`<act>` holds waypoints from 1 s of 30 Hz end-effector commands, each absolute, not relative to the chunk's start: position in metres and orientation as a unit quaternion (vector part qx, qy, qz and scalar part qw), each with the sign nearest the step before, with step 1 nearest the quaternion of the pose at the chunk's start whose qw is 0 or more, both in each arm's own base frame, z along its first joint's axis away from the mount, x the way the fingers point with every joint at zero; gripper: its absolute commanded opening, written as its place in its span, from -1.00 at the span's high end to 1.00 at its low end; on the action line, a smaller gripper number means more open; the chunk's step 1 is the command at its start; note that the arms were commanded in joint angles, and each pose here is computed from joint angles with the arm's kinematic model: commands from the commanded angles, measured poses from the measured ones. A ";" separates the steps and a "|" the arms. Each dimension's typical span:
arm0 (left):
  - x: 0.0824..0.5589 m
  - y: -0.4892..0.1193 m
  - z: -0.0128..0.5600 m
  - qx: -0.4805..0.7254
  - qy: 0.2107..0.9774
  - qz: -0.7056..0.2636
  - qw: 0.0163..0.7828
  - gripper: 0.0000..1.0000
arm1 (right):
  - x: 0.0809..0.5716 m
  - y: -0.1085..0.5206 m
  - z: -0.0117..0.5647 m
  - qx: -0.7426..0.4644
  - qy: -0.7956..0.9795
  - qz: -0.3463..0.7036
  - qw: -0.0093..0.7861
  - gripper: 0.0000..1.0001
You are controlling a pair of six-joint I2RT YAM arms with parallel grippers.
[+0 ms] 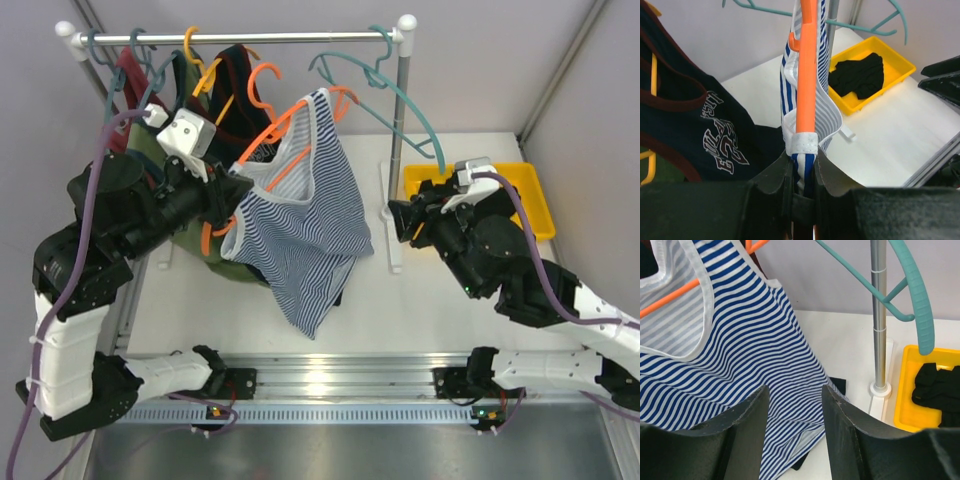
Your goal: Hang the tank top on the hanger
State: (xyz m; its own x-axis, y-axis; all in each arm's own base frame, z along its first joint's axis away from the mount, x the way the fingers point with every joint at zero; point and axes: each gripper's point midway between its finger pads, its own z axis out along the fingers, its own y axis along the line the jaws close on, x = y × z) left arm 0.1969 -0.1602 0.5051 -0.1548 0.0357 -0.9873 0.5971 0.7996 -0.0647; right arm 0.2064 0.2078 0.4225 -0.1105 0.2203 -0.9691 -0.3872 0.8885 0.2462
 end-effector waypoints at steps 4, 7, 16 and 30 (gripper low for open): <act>0.210 -0.151 0.477 0.183 0.755 -0.195 0.598 1.00 | 0.202 0.196 0.430 -0.043 0.703 0.236 0.670 0.08; 0.223 -0.157 0.458 0.180 0.767 -0.182 0.588 1.00 | 0.202 0.197 0.422 -0.047 0.709 0.232 0.664 0.09; 0.271 -0.171 0.449 0.156 0.776 -0.143 0.594 1.00 | 0.199 0.196 0.404 -0.052 0.724 0.228 0.649 0.08; 0.314 -0.156 0.493 0.096 0.747 -0.103 0.650 1.00 | 0.198 0.194 0.397 -0.048 0.726 0.231 0.646 0.07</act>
